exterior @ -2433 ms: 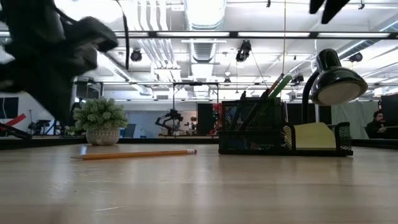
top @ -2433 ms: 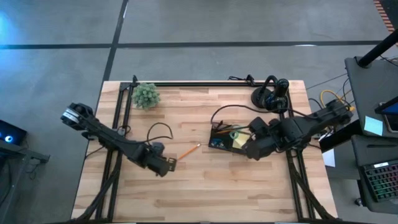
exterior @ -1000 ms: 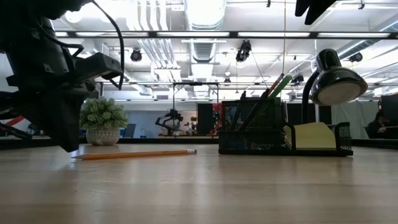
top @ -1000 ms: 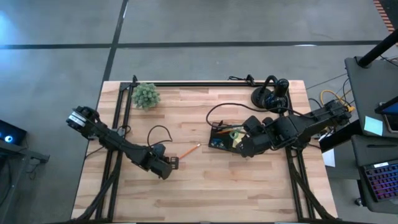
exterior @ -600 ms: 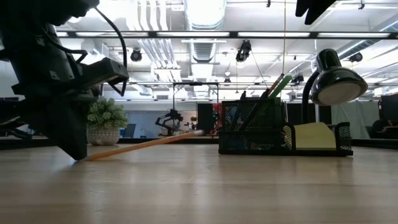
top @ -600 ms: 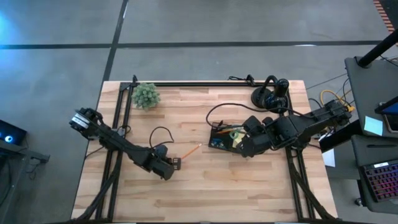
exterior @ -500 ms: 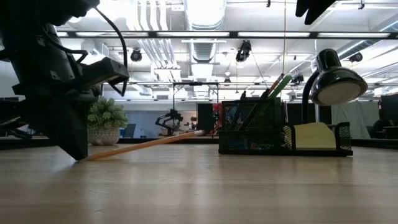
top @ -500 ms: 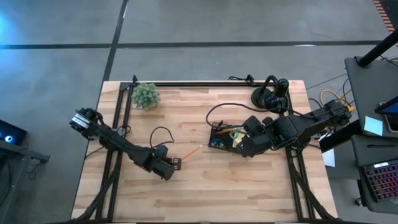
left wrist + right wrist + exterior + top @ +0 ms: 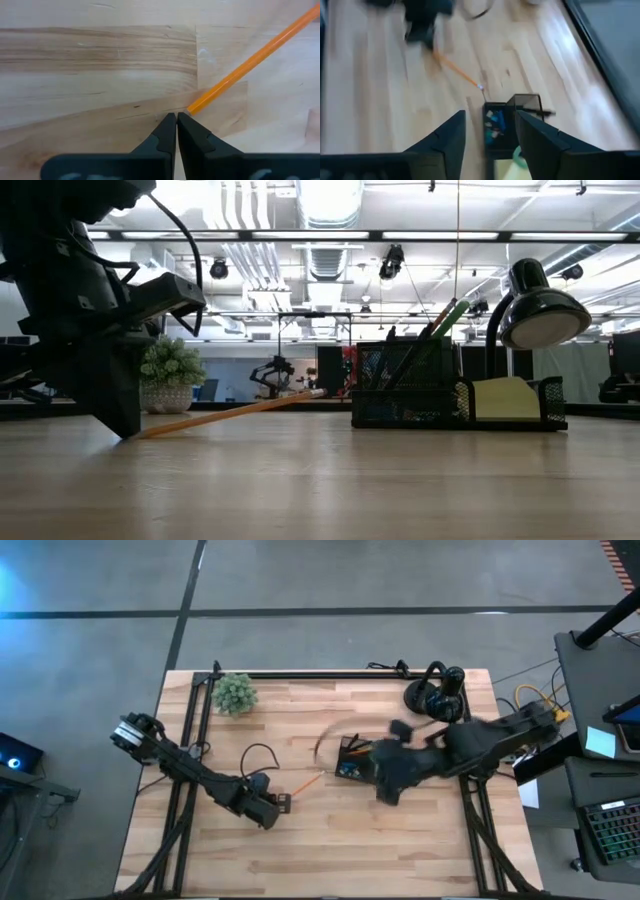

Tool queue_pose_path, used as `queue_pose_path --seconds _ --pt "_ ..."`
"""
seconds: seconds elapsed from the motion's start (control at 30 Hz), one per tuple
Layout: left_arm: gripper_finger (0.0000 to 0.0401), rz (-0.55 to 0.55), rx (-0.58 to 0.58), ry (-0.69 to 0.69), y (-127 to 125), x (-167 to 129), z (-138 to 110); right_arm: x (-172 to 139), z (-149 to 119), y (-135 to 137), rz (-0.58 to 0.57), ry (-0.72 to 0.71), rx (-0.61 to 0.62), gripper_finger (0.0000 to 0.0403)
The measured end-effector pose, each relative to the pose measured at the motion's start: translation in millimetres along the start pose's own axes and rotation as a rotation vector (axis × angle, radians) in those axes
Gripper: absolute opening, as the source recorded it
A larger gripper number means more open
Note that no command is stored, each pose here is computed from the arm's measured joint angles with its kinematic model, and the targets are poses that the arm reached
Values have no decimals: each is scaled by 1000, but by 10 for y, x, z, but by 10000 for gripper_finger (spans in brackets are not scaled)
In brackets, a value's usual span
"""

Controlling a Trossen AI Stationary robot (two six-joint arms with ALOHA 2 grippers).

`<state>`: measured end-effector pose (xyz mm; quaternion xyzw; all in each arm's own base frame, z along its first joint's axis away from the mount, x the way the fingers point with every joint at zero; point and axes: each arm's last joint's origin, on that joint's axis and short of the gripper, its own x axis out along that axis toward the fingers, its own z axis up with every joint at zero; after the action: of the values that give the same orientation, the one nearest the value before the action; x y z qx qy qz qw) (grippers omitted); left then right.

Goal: Pick and place office supplies into organizer
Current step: Put the right orange pencil into the black mesh organizer

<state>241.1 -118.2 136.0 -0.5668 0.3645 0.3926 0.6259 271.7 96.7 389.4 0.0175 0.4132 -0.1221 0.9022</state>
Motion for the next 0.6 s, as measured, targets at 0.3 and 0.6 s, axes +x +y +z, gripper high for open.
queue_pose_path --seconds 0.3,0.6 --pt "0 3 -2 0 22 13 3 1060 223 -86 115 304 -317 190" --pt "0 3 -8 -8 27 18 6 1765 314 -182 121 438 -550 200"
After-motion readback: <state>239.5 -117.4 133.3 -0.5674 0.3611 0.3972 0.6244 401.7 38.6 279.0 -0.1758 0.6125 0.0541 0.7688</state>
